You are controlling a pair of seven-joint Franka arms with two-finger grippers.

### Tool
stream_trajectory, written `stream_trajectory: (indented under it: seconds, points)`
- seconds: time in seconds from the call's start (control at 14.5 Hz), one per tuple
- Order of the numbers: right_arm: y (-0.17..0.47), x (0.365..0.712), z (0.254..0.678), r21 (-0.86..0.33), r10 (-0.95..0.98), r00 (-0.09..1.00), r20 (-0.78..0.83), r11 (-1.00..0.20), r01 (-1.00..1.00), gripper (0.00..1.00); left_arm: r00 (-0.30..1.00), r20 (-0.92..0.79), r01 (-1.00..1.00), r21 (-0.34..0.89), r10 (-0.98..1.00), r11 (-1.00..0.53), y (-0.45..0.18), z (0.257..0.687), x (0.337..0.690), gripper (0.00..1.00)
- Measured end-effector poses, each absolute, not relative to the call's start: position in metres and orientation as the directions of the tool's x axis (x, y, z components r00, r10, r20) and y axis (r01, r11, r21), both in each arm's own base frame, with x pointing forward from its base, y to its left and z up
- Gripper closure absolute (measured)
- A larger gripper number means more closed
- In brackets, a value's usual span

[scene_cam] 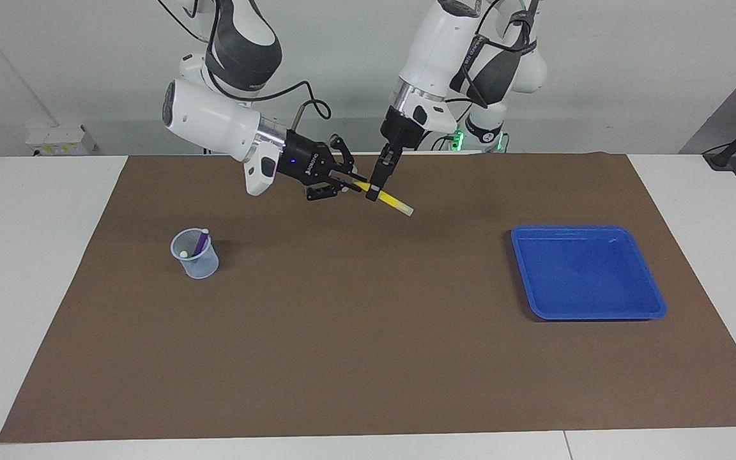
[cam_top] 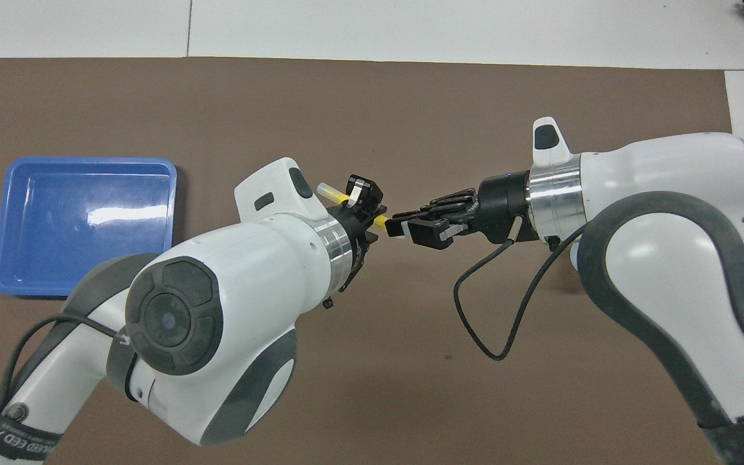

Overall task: Right arm passes pens to left for tray arrangement
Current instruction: 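Close the left gripper on the yellow pen's free end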

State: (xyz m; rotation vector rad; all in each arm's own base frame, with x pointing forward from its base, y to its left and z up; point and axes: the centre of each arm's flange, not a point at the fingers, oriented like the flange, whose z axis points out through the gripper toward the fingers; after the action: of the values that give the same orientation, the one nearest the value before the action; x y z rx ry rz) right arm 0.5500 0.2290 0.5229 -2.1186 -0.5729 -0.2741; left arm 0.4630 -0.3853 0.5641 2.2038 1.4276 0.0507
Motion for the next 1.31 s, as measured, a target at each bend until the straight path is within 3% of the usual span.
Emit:
stream_trajectory:
  seconds: [0.07,0.14,0.34,0.48,1.31]
  points:
    - [0.2291,0.5500,0.5229,-0.716,0.298,0.868,0.398,-0.490,0.497,0.82,0.441,-0.237,0.846,0.432,0.865,-0.313,-0.3860,0.5651,0.4631,0.60]
    - [0.2300,0.5495,0.5227,-0.716,0.300,0.867,0.398,-0.489,0.498,0.82,0.432,-0.232,0.847,0.435,0.871,-0.305,-0.3864,0.5663,0.4635,0.69]
    - [0.2293,0.5500,0.5231,-0.715,0.298,0.866,0.401,-0.490,0.499,0.82,0.377,-0.207,0.857,0.447,0.903,-0.256,-0.3882,0.5694,0.4632,0.70]
    - [0.2272,0.5522,0.5248,-0.710,0.288,0.865,0.410,-0.495,0.501,0.82,0.375,-0.194,0.857,0.445,0.906,-0.260,-0.3906,0.5670,0.4619,0.81]
    - [0.2334,0.5519,0.5206,-0.703,0.293,0.861,0.415,-0.497,0.508,0.82,0.356,-0.184,0.874,0.413,0.916,-0.257,-0.3887,0.5640,0.4649,0.81]
